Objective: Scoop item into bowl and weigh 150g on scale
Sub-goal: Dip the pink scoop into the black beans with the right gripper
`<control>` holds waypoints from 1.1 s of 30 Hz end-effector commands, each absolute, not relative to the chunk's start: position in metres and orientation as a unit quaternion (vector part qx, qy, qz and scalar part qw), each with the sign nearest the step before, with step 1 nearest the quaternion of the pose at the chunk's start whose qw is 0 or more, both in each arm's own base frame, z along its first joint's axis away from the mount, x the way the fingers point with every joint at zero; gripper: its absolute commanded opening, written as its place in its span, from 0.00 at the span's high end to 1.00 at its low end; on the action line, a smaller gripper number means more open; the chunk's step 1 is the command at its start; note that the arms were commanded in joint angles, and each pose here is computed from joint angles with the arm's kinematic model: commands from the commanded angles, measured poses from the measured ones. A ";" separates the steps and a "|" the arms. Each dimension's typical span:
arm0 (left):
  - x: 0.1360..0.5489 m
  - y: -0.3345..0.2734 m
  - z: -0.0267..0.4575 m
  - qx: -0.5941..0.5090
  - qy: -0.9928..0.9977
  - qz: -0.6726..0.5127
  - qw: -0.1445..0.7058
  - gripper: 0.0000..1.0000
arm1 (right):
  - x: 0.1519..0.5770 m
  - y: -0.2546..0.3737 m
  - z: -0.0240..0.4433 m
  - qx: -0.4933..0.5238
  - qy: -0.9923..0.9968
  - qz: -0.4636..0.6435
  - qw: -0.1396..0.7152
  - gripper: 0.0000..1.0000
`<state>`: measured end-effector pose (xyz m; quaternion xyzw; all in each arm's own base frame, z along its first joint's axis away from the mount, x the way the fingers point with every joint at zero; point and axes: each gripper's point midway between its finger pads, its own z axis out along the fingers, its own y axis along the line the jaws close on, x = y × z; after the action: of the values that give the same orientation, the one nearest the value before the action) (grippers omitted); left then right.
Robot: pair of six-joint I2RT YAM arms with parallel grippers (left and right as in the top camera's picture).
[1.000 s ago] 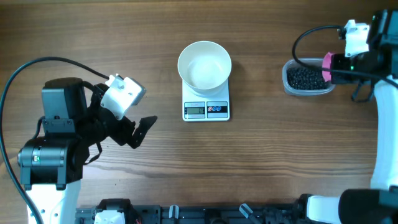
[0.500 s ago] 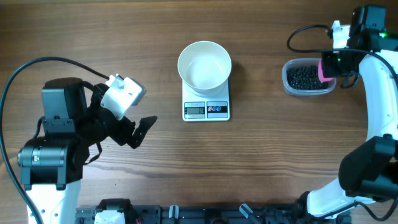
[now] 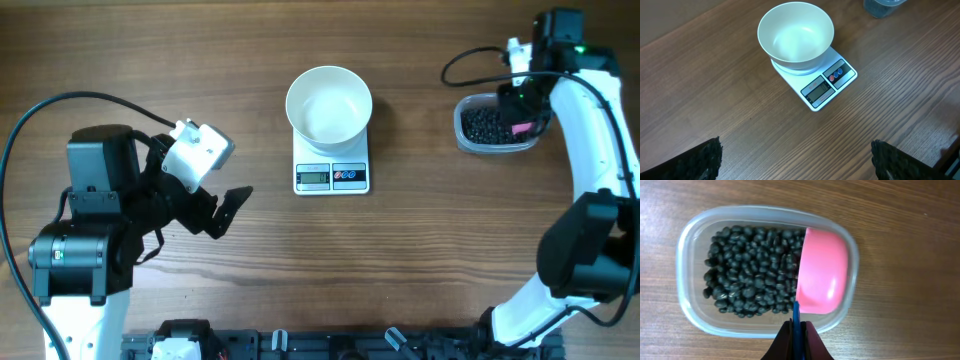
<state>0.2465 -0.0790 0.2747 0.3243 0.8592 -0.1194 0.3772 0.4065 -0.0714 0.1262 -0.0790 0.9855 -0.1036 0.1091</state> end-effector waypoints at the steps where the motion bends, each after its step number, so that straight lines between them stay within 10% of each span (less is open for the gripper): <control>1: 0.246 -0.081 0.284 0.333 0.850 -0.120 0.390 0.00 | 0.406 -0.069 0.106 -0.100 0.987 -0.102 0.078 0.96; 33: 0.246 -0.081 0.284 0.333 0.850 -0.120 0.390 0.00 | 0.383 -0.056 0.109 -0.043 0.984 0.143 0.093 0.96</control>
<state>0.2465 -0.0790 0.2747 0.3243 0.8592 -0.1194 0.3772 0.3824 -0.0614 0.1129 -0.0597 0.9894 0.0960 0.0909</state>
